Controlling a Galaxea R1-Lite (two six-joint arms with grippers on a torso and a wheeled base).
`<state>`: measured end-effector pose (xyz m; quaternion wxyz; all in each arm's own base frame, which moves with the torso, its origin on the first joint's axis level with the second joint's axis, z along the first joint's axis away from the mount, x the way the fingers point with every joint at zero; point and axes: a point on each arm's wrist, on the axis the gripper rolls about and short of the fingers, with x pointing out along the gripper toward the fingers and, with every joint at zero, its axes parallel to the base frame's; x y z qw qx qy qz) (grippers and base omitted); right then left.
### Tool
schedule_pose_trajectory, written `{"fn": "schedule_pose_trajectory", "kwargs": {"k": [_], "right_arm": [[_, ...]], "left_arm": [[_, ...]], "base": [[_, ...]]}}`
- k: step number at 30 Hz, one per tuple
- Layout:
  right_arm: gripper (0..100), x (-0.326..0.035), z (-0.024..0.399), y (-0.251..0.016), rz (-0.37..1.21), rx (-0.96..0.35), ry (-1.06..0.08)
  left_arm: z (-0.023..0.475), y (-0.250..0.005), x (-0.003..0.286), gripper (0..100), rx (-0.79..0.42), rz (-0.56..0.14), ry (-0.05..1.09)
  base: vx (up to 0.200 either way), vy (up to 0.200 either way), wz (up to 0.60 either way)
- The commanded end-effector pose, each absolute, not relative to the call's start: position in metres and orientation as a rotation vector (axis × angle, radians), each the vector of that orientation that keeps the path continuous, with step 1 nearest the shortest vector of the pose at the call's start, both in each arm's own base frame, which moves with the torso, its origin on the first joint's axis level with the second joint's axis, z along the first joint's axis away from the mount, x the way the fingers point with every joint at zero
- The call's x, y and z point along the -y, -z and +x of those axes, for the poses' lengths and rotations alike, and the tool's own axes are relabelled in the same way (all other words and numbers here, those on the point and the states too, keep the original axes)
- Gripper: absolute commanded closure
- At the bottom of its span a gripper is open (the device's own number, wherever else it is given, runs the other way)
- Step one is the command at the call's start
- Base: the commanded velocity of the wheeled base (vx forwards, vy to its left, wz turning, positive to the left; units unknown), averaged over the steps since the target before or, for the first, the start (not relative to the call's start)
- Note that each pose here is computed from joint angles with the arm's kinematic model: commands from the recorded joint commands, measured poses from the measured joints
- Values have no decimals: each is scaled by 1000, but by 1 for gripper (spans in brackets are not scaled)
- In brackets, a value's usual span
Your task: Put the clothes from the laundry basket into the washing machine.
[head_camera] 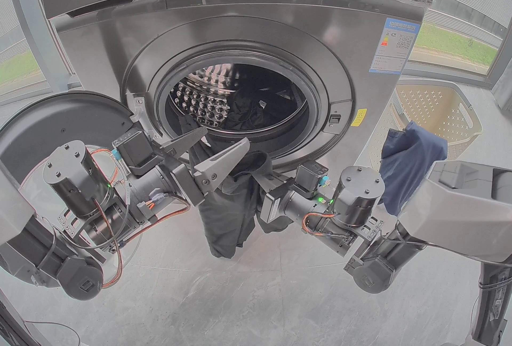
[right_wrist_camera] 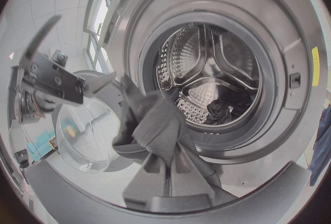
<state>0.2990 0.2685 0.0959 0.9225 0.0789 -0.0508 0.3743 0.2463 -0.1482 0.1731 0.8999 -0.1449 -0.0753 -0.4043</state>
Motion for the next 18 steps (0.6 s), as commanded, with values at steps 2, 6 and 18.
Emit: {"fn": "schedule_pose_trajectory", "kwargs": {"k": [2,6,18], "right_arm": [[100,-259,285,-122,182,145,-777],[100,-256,280,-126,189,146,-777],[100,-253,279,-133,197,161,-771]], "left_arm": [[247,-166,149,0,120,-309,837],[249,-164,148,0,108,-323,828],[252,-143,143,0,26,-313,798]], "base": [[0,0,0],[0,0,0],[0,0,0]]}}
